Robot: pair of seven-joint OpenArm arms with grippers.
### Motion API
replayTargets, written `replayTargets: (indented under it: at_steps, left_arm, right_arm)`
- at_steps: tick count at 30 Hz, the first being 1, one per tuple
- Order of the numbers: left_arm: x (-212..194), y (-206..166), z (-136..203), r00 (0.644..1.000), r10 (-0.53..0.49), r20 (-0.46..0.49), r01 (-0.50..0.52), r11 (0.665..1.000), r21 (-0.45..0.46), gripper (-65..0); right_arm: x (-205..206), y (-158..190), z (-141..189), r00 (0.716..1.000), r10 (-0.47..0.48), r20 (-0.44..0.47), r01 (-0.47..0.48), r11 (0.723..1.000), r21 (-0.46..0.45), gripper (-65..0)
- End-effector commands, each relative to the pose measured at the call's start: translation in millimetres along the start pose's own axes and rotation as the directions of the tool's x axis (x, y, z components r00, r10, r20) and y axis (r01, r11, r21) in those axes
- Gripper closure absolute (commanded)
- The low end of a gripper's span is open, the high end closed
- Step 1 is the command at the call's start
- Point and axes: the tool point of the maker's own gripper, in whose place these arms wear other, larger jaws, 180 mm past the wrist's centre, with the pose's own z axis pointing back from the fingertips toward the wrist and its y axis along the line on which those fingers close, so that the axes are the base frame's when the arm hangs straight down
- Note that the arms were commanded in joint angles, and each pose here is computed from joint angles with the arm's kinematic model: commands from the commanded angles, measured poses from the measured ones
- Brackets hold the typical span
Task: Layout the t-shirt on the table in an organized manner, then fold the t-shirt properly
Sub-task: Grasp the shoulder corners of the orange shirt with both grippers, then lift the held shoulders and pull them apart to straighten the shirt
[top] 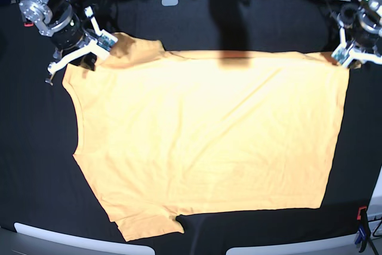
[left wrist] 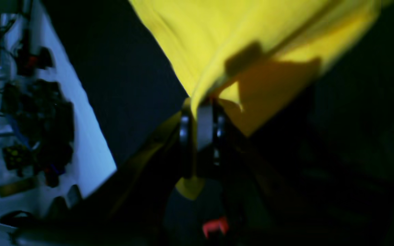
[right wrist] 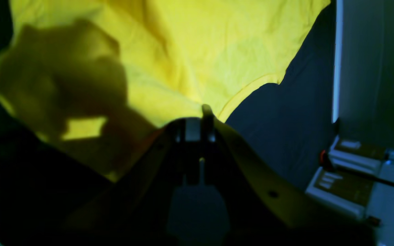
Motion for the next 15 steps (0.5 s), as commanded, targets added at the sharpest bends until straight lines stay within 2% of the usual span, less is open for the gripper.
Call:
replayTargets:
  at_steps: [1,9,15]
  left_arm:
    - [8,13,-1,1.0,-0.003,0.025,0.002,0.999,0.038,0.0]
    - [40,11,-15,0.991,0.072,0.117,-0.074,0.997,0.012,0.0]
    - [57,25,-20,0.977,0.124,0.172,-0.13,0.991,0.022,0.0]
  right_arm:
    - [0,-15,-1,1.0,0.005,0.007,-0.005,0.999,-0.051,0.0]
    - [-16,-30,-32,0.994,-0.109,-0.023,0.108,0.993,-0.052,0.0]
    - [-7,-58,-45,0.985,-0.168,0.026,0.17,0.982,-0.088,0.0]
